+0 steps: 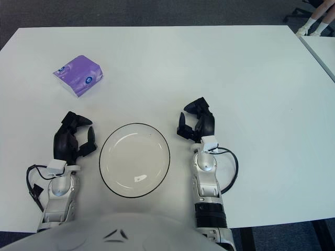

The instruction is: Put the tissue paper into the plate.

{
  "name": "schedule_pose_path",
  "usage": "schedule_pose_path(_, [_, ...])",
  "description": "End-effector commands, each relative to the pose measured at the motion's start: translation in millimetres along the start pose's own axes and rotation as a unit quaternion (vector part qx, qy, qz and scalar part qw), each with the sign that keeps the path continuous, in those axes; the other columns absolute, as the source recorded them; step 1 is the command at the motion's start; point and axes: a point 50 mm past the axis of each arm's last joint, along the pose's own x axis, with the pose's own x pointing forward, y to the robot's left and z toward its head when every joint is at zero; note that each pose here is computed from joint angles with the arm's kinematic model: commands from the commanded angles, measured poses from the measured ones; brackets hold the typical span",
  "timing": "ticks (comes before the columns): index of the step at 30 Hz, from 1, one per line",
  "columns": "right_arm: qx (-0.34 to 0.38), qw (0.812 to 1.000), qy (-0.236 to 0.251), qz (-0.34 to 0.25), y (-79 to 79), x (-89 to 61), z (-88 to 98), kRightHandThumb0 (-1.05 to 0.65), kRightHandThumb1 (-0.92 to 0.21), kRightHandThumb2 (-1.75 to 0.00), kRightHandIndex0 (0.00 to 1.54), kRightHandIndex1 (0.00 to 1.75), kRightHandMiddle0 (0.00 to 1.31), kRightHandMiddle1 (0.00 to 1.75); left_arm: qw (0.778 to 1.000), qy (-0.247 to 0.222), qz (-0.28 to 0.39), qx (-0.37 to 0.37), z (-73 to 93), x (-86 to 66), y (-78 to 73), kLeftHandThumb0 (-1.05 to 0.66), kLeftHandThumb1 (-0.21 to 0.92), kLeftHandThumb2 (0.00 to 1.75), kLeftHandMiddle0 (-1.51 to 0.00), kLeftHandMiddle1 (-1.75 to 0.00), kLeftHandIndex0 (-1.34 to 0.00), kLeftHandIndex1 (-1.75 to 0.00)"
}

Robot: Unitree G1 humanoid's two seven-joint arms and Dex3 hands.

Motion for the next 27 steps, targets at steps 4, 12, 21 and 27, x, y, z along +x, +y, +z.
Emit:
schedule_pose_path(4, [-0.012,0.988,0.157,-0.009,-9.6,-34.1,-52.3,-0.45,-0.42,-1.19,0.92,1.75,0.53,1.75,0.998,0.062,-0.007,0.019,-22.1,-10.8,3.6,-0.44,0.45,1.16,-1.04,-1.75,-0.50,-1.75])
schedule_pose_path(12, [-0.009,0.988,0.157,-0.009,-9.5,-33.6,-52.1,-0.45,-0.42,-1.19,0.92,1.75,0.53,1.75,0.998,0.057,-0.008,0.024,-22.3,-10.0,3.7,-0.44,0.46,1.15,-1.04,-1.75,-0.50,-1.75])
schedule_pose_path(21, [-0.010,0.987,0.161,-0.011,-9.9,-33.6,-52.0,-0.45,-0.42,-1.19,0.91,1.75,0.53,1.75,0.998,0.052,-0.005,0.029,-22.4,-9.8,4.2,-0.44,0.44,1.18,-1.06,-1.75,-0.51,-1.75])
schedule_pose_path(27, [-0.011,0.987,0.160,-0.010,-9.3,-33.8,-51.3,-0.45,-0.43,-1.18,0.91,1.75,0.52,1.75,0.998,0.045,0.001,0.034,-20.0,-10.2,5.8,-0.44,0.43,1.19,-1.07,-1.75,-0.52,-1.75])
